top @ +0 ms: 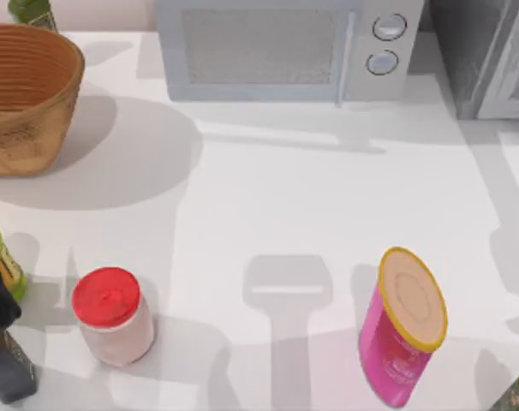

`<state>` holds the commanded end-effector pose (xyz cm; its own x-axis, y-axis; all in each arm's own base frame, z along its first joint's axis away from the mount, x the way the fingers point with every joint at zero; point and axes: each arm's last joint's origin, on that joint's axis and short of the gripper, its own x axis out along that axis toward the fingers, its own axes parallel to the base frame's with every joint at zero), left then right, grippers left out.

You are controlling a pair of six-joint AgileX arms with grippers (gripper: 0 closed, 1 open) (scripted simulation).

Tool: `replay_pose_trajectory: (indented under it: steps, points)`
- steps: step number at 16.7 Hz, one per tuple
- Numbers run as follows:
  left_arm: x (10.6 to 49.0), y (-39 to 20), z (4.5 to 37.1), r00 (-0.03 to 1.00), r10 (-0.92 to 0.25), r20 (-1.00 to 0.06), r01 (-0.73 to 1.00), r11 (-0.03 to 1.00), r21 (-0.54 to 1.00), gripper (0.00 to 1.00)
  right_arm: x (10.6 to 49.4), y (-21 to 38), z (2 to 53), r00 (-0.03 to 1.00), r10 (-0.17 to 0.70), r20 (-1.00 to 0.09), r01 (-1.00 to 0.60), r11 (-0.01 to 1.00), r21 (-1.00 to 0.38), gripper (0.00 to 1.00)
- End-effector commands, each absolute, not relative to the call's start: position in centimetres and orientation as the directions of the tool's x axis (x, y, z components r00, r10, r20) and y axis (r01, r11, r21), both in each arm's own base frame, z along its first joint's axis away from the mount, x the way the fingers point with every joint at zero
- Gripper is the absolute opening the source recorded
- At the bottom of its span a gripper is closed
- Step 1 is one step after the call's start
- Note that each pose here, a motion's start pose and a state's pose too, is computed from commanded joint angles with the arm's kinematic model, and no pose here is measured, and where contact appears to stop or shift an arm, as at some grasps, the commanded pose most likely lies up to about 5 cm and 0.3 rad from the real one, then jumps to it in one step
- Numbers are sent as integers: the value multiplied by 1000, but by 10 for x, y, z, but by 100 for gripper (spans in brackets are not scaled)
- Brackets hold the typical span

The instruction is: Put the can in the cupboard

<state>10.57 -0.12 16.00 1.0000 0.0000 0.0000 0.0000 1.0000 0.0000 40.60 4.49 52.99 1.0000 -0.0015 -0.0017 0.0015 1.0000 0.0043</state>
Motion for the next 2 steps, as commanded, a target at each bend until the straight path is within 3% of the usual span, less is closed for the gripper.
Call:
replay_pose_trajectory:
  steps: [2]
  points:
    - [106, -1, 160, 1000, 0, 0, 0, 1000, 0, 100, 406, 45, 530, 1000, -1, -2, 1, 1000, 4, 100]
